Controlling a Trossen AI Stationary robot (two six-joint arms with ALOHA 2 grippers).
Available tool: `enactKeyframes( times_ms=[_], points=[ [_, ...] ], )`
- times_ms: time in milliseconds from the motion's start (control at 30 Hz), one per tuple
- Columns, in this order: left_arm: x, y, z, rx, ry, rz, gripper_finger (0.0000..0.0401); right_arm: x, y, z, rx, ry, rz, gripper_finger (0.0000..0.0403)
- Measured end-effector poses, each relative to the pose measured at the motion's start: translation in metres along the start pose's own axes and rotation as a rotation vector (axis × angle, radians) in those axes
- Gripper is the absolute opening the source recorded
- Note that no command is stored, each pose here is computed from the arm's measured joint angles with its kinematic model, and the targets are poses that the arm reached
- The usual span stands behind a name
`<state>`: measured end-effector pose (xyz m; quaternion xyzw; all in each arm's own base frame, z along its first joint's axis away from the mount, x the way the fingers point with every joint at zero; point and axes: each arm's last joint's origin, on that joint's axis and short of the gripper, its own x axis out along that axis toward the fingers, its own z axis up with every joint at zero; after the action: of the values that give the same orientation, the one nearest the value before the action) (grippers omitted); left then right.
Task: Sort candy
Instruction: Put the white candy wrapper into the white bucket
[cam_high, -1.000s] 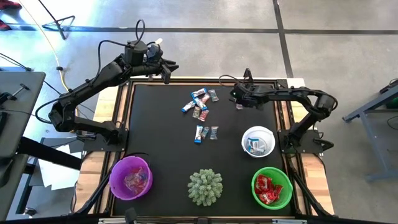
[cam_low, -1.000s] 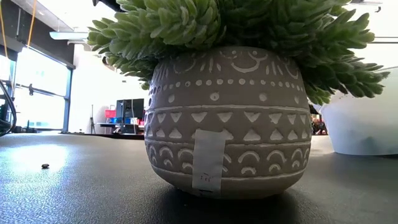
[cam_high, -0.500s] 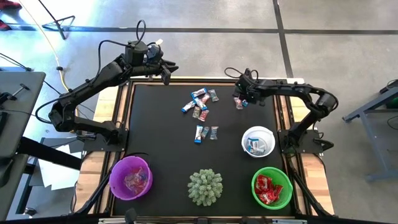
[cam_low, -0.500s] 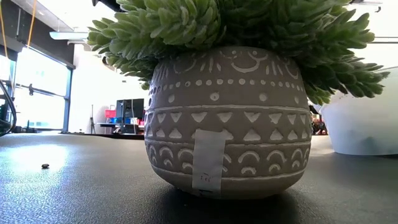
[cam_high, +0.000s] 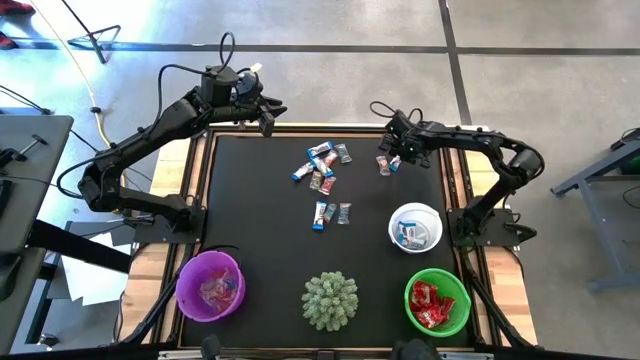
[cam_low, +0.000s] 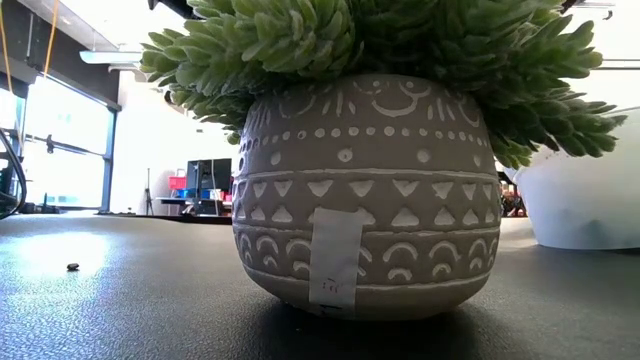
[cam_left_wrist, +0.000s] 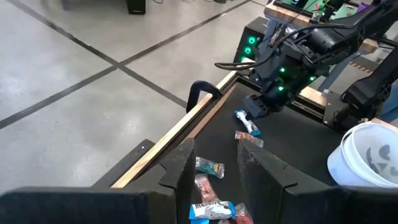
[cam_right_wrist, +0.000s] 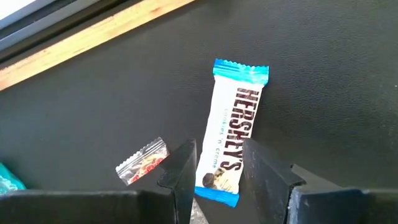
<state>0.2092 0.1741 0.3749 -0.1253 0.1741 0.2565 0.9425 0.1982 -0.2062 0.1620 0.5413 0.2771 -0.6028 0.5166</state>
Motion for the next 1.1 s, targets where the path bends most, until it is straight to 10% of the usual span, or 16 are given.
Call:
enactKeyframes(
  times_ms=[1100],
  points=[
    [0.000, 0.000, 0.000, 0.000, 0.000, 0.000, 0.0106, 0.035, 0.002, -0.009, -0.004, 0.125, -0.048, 0.0107]
  ],
)
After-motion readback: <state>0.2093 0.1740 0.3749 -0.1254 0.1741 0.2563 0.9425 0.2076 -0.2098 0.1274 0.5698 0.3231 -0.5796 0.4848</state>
